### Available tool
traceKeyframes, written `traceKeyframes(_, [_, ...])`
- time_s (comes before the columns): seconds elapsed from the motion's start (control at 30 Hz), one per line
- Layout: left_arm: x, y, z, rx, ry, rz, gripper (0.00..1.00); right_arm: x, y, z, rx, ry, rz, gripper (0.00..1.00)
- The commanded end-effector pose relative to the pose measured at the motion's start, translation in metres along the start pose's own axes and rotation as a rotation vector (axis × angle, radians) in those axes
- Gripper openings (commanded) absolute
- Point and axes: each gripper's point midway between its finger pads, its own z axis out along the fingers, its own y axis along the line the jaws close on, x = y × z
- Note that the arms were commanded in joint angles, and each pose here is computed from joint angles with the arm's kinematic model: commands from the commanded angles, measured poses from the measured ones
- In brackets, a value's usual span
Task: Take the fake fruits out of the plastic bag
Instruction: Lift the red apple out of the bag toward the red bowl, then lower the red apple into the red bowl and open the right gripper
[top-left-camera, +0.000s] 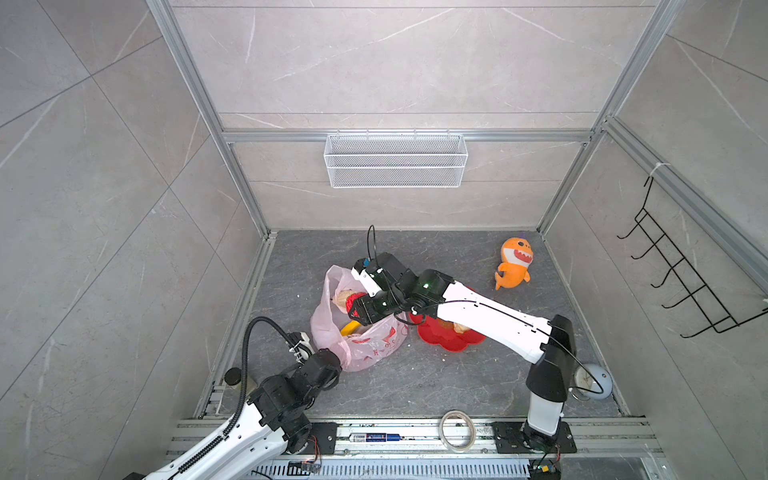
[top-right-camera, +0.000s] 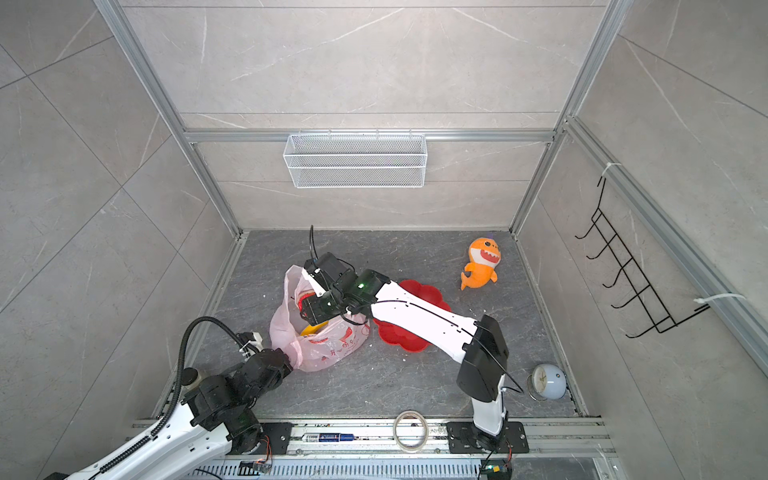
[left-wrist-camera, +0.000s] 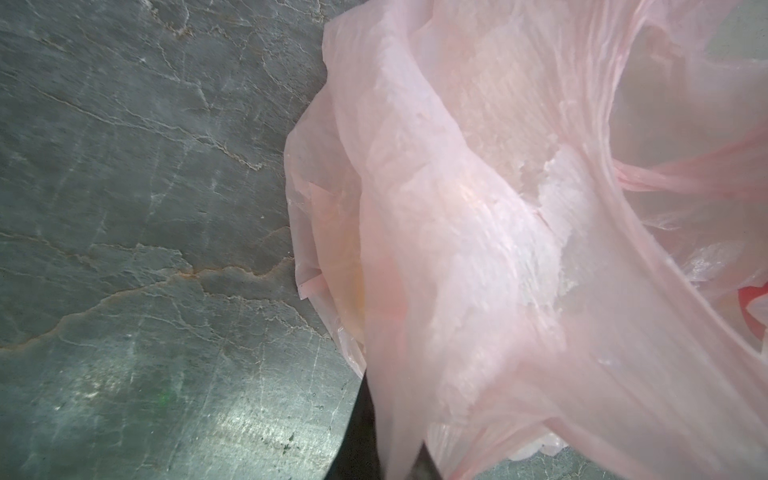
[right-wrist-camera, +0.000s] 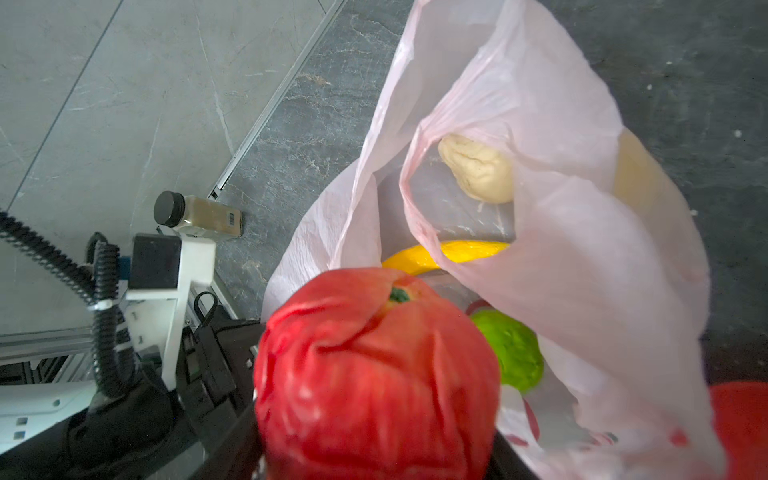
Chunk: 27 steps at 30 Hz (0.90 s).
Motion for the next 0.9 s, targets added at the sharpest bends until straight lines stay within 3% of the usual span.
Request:
traceKeyframes(0.0, [-0.006, -0.007, 0.0, 0.017, -0.031, 0.021, 0.0, 0.003, -0.014, -0.033, 0.052, -0.041, 0.022, 0.49])
traceKeyframes(0.2, [-0.007, -0.015, 0.002, 0.035, -0.032, 0.035, 0.0, 0.022, -0.071, -0.065, 0.212, -0.056, 0.096, 0.49])
traceKeyframes(0.4, [-0.007, -0.022, 0.002, 0.036, -0.022, 0.053, 0.0, 0.038, -0.165, -0.095, 0.401, -0.08, 0.244, 0.48])
traceKeyframes(0.6, [-0.009, -0.023, 0.001, 0.039, -0.028, 0.056, 0.0, 0.052, -0.246, -0.097, 0.587, -0.019, 0.332, 0.47])
traceKeyframes(0.87, [-0.009, -0.018, -0.002, 0.033, -0.032, 0.051, 0.0, 0.063, -0.31, -0.083, 0.677, 0.061, 0.418, 0.47])
